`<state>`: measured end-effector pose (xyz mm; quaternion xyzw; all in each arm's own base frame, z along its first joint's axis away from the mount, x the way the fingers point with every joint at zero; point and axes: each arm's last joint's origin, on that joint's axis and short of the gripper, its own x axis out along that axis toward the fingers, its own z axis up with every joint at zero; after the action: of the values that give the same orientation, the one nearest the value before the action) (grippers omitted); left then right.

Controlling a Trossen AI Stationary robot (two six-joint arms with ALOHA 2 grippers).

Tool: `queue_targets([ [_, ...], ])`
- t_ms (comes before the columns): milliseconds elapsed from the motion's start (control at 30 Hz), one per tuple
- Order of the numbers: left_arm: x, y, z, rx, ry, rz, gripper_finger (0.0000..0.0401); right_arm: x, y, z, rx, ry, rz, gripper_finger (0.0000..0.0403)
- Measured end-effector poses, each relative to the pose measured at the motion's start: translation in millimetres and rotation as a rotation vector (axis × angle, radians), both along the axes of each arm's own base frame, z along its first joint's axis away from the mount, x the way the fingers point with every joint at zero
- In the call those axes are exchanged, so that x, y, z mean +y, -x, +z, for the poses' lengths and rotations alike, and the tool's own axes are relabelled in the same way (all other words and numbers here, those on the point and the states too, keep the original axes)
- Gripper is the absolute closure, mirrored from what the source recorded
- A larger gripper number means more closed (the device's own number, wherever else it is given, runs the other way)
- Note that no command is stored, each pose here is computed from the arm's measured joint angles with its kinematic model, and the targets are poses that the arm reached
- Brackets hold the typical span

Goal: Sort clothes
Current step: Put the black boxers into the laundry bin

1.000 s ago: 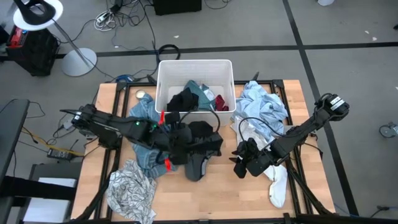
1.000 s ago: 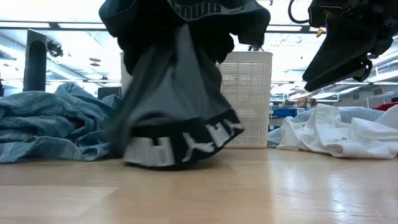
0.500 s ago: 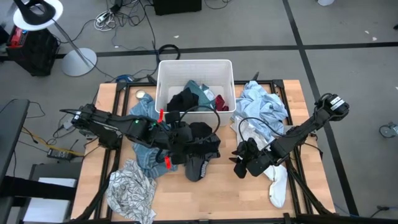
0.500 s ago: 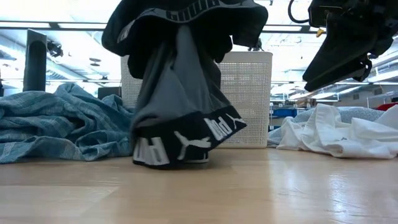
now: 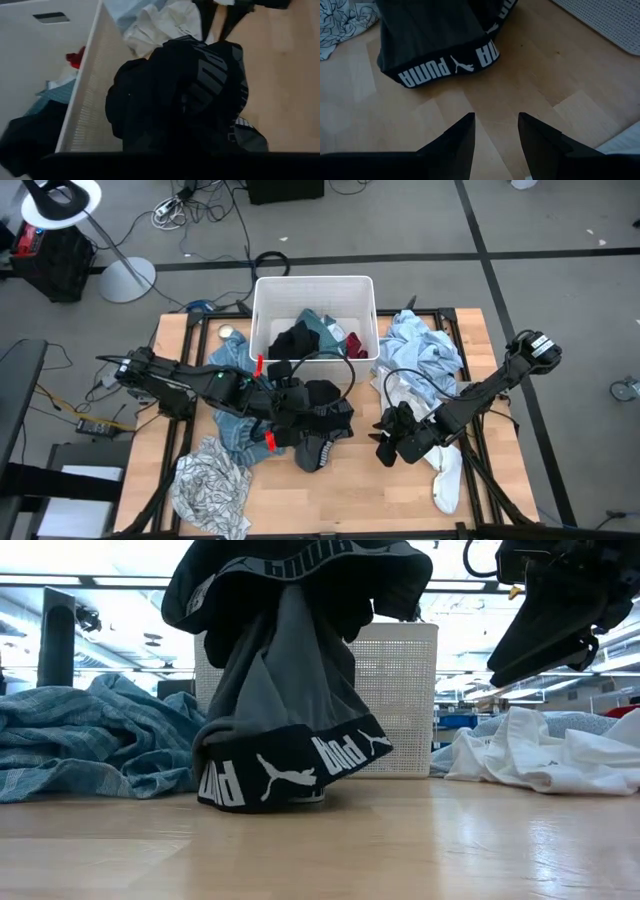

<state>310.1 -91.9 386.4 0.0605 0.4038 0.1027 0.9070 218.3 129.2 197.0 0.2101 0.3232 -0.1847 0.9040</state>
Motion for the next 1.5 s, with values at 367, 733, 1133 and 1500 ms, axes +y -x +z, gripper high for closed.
queue_targets([
  [367, 0, -1, 0, -0.007, 0.008, -0.004, 0.0341, 0, 0, 0, 0.0, 0.0, 0.0, 0.0252],
  [733, 14, -3, 3, -0.012, -0.069, 0.057, 0.0367, 0, 0, 0, 0.0, 0.0, 0.0, 0.0252],
  [1133, 48, 3, 66, -0.185, -0.165, 0.109, 0.0397, 0, 0, 0, 0.0, 0.0, 0.0, 0.0252],
  [1500, 95, 20, 126, -0.373, -0.285, 0.209, 0.0399, 0, 0, 0, 0.0, 0.0, -0.001, 0.0252],
])
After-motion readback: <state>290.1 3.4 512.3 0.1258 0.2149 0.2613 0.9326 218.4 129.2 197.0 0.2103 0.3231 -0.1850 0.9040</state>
